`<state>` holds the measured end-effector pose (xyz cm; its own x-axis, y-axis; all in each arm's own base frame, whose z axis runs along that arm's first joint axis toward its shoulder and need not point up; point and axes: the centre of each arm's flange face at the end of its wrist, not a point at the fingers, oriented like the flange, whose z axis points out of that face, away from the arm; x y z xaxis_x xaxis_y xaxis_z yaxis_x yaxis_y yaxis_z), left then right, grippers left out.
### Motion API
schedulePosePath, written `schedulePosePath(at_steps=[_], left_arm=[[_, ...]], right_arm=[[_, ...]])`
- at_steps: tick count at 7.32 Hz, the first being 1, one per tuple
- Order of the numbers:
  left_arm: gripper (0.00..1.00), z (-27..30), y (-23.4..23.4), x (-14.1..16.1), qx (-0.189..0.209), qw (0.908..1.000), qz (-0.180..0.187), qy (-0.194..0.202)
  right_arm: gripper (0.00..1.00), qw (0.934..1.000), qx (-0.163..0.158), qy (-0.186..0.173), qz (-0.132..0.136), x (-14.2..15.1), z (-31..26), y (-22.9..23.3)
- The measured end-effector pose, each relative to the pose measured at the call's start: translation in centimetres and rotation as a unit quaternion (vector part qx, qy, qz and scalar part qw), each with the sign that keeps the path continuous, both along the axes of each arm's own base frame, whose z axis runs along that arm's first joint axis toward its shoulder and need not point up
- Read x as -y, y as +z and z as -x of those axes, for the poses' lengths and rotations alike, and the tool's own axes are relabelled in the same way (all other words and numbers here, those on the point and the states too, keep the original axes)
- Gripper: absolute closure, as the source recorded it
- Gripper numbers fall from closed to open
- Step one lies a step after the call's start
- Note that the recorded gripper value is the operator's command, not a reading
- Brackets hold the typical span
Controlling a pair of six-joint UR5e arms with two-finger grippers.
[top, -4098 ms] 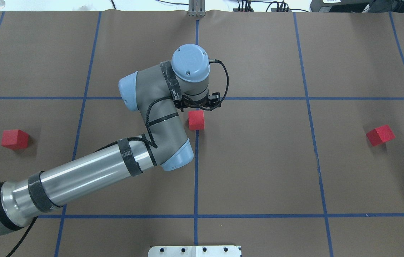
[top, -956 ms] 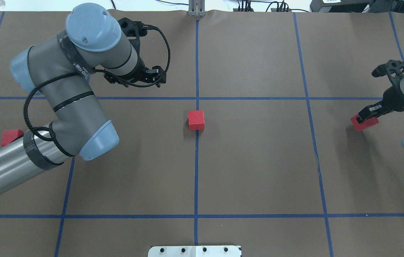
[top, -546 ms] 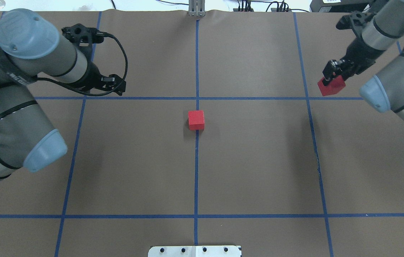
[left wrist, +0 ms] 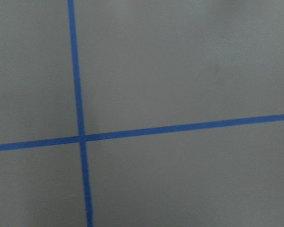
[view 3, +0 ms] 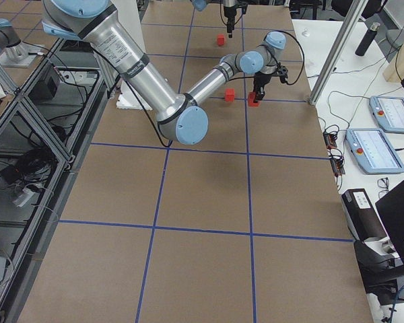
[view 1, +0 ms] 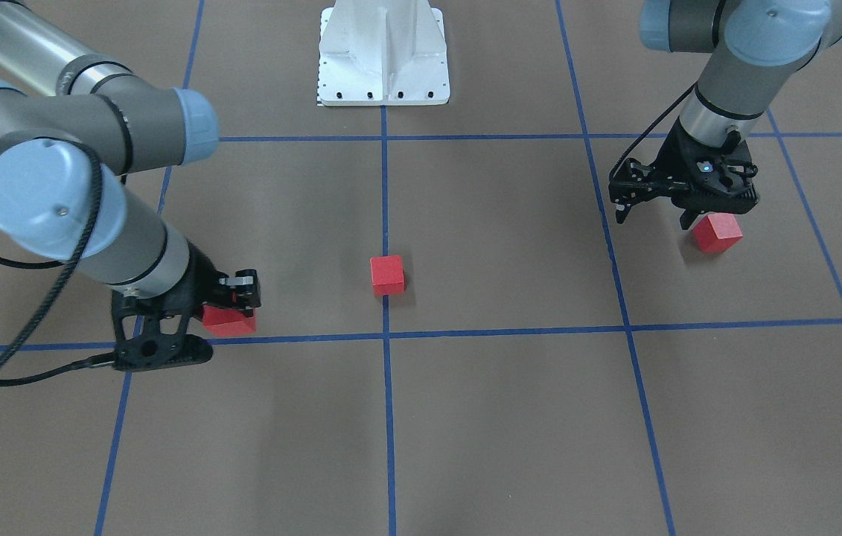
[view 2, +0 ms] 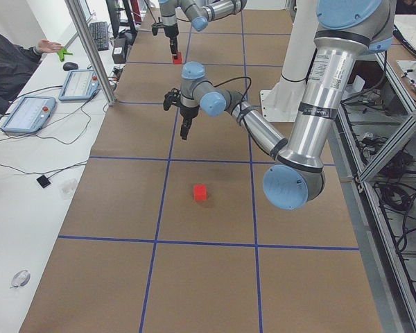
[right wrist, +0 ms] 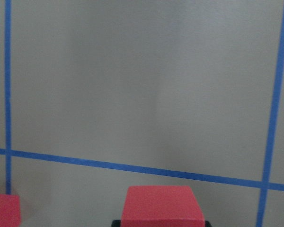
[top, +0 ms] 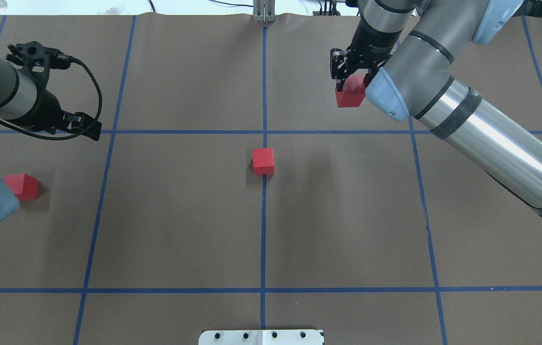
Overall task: Form red blocks into L shape at center
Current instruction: 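Carry the cube toward the center cube while the left arm draws back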
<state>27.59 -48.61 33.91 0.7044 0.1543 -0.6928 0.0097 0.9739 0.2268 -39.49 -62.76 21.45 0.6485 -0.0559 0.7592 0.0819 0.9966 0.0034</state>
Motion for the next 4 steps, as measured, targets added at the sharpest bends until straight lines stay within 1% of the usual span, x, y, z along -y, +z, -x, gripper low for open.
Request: schedulePosePath(at_steps=[1,2,3,4], left_arm=[[0.01,0.2,0.2,0.0,0.0,1.0,0.001,0.001],[0.01,0.3,0.3,0.1,0.001,1.0,0.002,0.001],[0.01,0.5,0.4,0.3,0.001,1.0,0.002,-0.001],[0.01,0.6,0.4,0.4,0.001,1.0,0.002,-0.003]], right_arm=[[1.0,1.0,0.004,0.003,0.004,-1.7,2.1,-2.1],[1.0,0.9998,0.009,0.001,0.015,-4.2,4.7,-3.7],[1.0,0.9994,0.013,-0.002,0.032,-7.1,7.5,-4.9],[1.0,0.9986,0.009,-0.003,0.052,-9.9,10.4,-5.5]])
